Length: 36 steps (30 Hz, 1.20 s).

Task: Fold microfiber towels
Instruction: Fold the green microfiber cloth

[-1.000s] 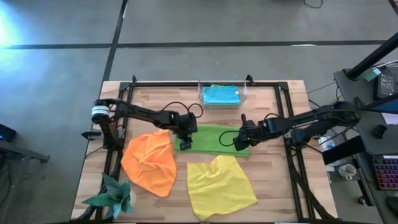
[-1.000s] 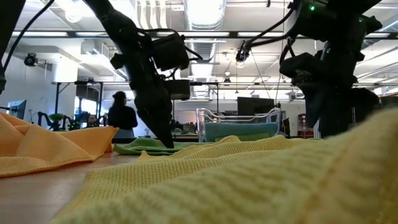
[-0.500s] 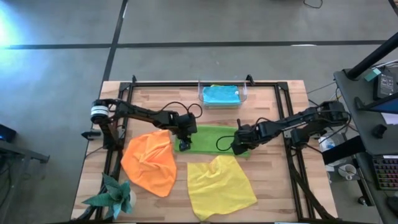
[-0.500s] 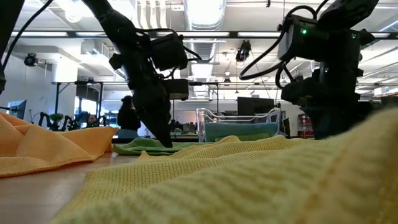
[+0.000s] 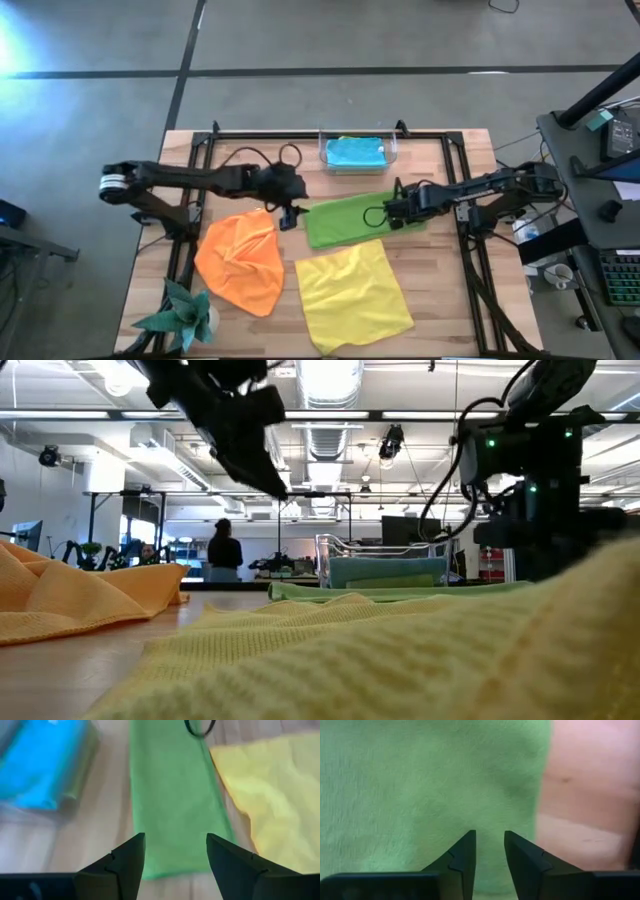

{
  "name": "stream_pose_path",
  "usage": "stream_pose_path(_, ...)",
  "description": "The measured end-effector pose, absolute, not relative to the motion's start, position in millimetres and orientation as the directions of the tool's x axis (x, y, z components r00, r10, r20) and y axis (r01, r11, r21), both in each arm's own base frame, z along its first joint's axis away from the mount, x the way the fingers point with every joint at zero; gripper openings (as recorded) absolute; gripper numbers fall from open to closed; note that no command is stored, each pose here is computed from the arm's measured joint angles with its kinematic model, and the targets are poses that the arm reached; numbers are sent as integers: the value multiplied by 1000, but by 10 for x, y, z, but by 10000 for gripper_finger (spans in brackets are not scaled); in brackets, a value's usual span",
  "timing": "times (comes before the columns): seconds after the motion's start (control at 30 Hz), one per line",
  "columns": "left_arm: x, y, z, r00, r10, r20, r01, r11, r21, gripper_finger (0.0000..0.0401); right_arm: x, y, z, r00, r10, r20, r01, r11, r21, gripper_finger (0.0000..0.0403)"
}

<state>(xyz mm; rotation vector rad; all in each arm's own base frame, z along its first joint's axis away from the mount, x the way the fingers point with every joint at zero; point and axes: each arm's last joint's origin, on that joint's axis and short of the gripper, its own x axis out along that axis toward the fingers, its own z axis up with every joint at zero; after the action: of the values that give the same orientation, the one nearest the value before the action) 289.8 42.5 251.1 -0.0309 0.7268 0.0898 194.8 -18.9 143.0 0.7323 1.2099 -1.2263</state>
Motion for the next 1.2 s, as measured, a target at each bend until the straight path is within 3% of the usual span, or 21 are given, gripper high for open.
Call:
stream_pose_path(0.1,2822,426,2594,756,101,-646,-115,993,21,196,1906,-262,1466,-114,-313,-943,954,231,-192,94)
stream_pose_path(0.27,2772,420,2632,754,107,-648,-124,992,20,196,1896,-247,1595,-36,-265,-964,964,245,-103,93)
stream_pose_path(0.53,2696,367,2529,682,70,-728,-111,994,-9,196,1950,116,1847,237,7,-971,931,284,229,86)
stream_pose_path(0.8,2702,360,2536,687,69,-724,-120,993,-20,196,2103,418,1913,422,83,-903,825,379,420,112)
stream_pose_path(1.03,2710,362,2544,695,70,-716,-120,993,-20,196,2331,506,1718,449,96,-888,799,402,447,154)
stream_pose_path(1.2,2716,362,2564,699,70,-712,-120,992,-21,196,2426,529,1487,378,90,-921,839,388,382,176)
